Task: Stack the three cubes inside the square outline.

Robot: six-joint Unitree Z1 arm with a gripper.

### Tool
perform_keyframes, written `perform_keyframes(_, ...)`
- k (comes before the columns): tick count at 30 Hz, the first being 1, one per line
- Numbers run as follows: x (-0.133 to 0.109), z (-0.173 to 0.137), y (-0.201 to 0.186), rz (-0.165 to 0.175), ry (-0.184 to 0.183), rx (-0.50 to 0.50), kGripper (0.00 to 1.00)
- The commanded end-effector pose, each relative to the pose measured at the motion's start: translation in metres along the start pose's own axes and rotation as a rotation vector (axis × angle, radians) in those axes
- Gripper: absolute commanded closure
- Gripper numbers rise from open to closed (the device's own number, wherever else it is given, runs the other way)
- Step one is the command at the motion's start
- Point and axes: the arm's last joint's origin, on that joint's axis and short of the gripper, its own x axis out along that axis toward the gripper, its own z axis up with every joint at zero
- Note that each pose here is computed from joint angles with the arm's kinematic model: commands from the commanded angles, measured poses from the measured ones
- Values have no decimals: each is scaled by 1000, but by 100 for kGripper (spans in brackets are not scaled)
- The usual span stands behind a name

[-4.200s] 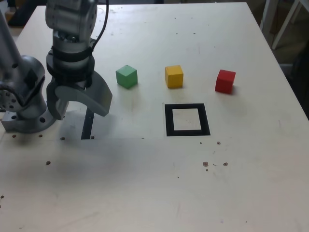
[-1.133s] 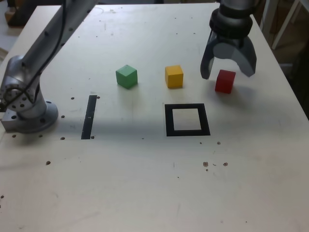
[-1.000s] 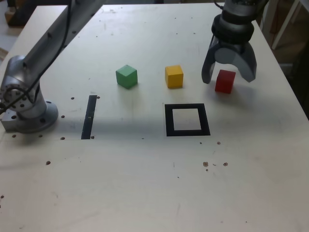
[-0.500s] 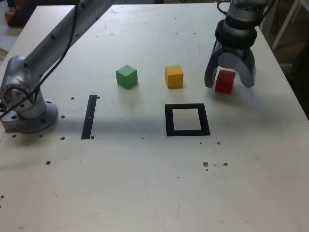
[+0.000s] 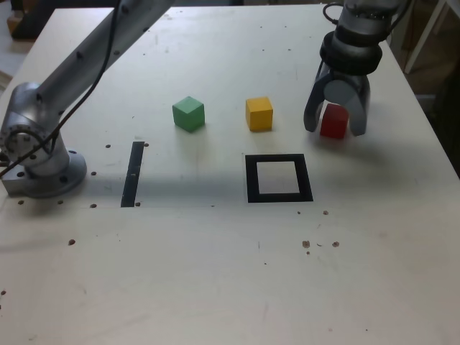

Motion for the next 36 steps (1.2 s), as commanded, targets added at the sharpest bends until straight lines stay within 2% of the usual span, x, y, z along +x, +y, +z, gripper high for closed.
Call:
perform_keyframes(1, 1, 0, 0, -1, 7, 0, 70)
perform_keyframes(12, -3, -4, -1, -3, 13, 0, 70)
perform_keyframes(16, -14, -13, -7, 4, 13, -15, 70)
perform_keyframes(23, -35, -37, -40, 7, 16, -84, 70)
perform_keyframes(31, -45, -58, -88, -21, -21, -158, 70)
perform_keyframes(36, -36, -67, -110, -56, -28, -196, 70)
